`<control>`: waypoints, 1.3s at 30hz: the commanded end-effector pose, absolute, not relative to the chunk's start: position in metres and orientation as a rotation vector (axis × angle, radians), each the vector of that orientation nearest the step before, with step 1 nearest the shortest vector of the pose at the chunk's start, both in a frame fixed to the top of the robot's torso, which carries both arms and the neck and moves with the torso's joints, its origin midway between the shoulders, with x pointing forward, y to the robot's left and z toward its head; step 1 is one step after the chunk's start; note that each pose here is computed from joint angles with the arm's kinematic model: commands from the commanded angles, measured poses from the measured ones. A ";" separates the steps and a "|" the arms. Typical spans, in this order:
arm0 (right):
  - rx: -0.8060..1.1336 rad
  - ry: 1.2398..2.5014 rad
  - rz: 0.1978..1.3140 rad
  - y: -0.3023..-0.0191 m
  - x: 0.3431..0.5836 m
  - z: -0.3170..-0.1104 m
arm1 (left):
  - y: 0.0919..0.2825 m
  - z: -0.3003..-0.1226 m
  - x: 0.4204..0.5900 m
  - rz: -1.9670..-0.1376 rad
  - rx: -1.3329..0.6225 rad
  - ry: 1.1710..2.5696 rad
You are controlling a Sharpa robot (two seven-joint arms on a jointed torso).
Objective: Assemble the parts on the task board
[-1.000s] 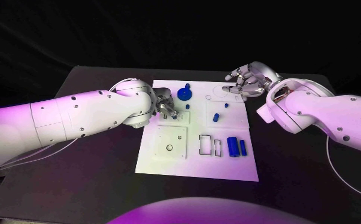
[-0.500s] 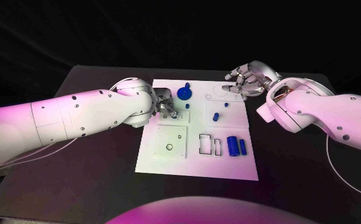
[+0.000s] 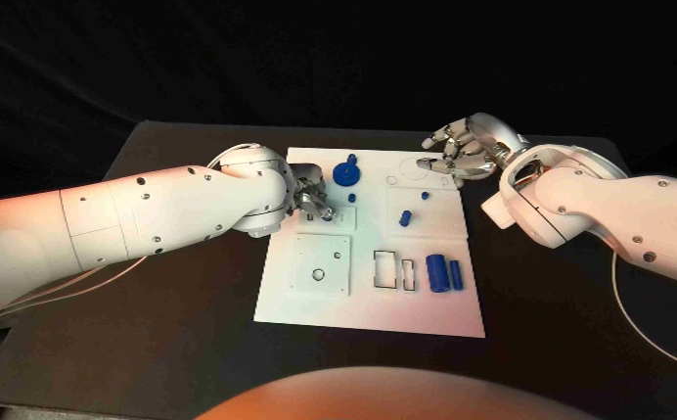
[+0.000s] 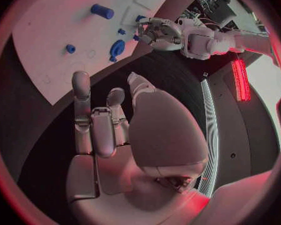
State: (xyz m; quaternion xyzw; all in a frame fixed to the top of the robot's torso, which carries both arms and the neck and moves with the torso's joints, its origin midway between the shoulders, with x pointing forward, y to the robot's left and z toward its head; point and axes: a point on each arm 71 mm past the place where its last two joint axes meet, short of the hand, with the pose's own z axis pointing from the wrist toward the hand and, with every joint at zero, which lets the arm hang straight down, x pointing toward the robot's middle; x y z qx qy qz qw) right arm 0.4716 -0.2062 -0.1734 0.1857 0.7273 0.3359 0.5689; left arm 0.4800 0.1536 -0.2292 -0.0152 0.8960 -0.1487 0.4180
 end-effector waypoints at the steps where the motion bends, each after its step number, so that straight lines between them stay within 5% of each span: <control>1: 0.417 1.715 0.790 -0.205 0.471 -0.174 | 0.150 -0.232 0.477 -0.381 -0.034 2.276; 39: 0.420 1.716 0.787 -0.206 0.471 -0.174 | 0.151 -0.237 0.482 -0.357 -0.076 2.321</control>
